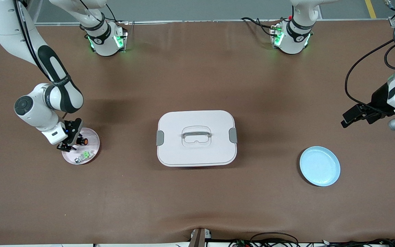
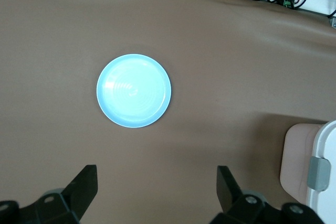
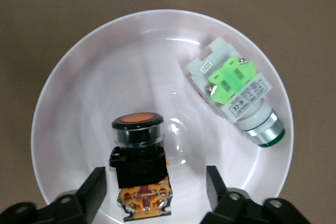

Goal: Transfer orange switch to right arm and place
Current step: 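Open the right gripper and lift it away from the plate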

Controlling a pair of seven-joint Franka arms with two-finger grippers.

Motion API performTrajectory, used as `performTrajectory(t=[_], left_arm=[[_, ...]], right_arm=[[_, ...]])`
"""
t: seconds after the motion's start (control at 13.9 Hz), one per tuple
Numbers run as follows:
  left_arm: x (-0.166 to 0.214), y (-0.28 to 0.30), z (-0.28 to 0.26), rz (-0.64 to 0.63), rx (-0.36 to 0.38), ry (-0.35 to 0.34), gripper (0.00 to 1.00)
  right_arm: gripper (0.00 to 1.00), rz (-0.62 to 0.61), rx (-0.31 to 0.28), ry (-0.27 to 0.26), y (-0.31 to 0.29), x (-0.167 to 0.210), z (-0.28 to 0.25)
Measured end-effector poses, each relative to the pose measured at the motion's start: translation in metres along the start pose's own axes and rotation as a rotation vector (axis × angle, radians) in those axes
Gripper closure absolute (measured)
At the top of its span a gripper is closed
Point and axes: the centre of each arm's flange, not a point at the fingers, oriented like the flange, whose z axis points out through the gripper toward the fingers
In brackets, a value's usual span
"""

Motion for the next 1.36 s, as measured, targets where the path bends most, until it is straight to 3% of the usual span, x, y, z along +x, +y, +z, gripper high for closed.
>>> performTrajectory(t=[0.07,0.14,0.36,0.57,0.72,0.86,1.15,1.36], left_arm=[[0.000,0.001,-0.001,0.001,0.001,0.001,0.00],[0.000,0.001,-0.001,0.002,0.002,0.001,0.00],[-0.001,0.003,-0.001,0.004,0.004,0.001,0.00],[-0.001,0.004,-0.001,0.005,0.004,0.000,0.00],[-0.002,0.005,-0.001,0.008,0.005,-0.007,0.00],[-0.008,0.016,-0.002,0.026,0.005,-0.025,0.00],[-0.022,0.024,-0.024,0.046,0.001,-0.014,0.00],[-0.032,0.022,-0.043,0.068,-0.002,0.009,0.00]], right_arm=[[0.01,-0.001,0.001,0.001,0.003,0.001,-0.002],[0.00,-0.002,0.012,0.003,0.005,0.001,-0.003],[0.00,0.031,0.096,0.014,0.017,0.002,-0.012],[0.00,0.151,0.193,0.016,0.029,-0.003,-0.029],[0.00,0.238,0.210,0.013,0.035,-0.008,-0.044],[0.00,0.330,0.210,0.008,0.038,-0.010,-0.061],[0.00,0.436,0.133,0.016,0.049,-0.012,-0.109],[0.00,0.590,0.093,0.019,0.056,-0.013,-0.138]])
